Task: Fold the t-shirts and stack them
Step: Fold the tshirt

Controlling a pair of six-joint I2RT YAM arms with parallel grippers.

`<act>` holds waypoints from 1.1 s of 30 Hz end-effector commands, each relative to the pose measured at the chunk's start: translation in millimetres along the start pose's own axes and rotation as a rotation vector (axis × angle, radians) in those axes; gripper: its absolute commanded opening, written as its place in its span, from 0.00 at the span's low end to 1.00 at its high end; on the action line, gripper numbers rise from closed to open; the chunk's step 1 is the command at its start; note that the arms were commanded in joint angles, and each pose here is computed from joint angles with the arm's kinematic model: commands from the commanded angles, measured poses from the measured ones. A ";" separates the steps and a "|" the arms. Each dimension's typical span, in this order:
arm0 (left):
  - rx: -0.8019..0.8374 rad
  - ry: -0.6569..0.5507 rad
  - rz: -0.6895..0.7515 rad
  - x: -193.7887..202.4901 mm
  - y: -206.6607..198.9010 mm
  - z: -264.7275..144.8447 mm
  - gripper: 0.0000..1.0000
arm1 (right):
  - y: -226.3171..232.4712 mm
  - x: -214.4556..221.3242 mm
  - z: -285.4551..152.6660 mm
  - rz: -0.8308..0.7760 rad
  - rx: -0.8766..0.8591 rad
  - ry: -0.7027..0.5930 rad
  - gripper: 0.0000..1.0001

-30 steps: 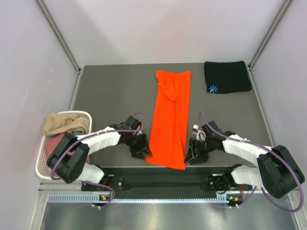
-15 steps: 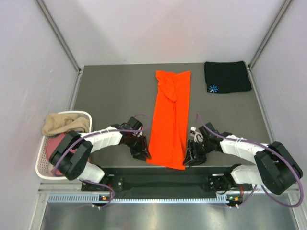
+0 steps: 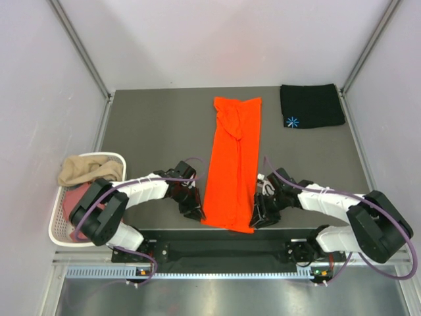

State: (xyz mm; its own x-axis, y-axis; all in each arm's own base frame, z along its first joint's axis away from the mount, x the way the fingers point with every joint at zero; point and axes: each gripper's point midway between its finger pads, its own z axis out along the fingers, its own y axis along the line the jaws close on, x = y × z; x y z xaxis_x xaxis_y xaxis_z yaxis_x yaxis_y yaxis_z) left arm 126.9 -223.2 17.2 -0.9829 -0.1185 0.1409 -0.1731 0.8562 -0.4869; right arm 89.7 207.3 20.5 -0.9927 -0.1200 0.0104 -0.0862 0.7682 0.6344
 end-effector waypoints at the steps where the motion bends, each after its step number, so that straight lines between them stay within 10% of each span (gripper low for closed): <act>1: -0.002 -0.013 0.008 -3.0 0.8 4.4 0.26 | 14.5 -17.0 3.4 -0.053 -0.021 -0.040 0.40; 6: 0.002 -0.020 -0.005 -2.3 2.5 4.7 0.20 | 17.5 -14.8 10.4 -0.059 -0.030 -0.020 0.36; 11: 0.012 -0.036 -0.004 0.4 4.6 2.7 0.00 | 18.0 -13.2 13.7 -0.054 -0.028 -0.011 0.00; 33: 0.111 -0.138 0.086 -1.3 -39.2 -54.5 0.00 | 60.1 -12.6 -18.1 -0.109 -0.087 -0.092 0.00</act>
State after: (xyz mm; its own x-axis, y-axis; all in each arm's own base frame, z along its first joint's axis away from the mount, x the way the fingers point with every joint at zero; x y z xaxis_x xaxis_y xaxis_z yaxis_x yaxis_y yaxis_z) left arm 110.1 -212.5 41.1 -0.9835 -0.1467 0.1061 -0.1807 0.8348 -0.5200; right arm 72.1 222.7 31.3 -0.9863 -0.1646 -0.0140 -0.1343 0.7495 0.6482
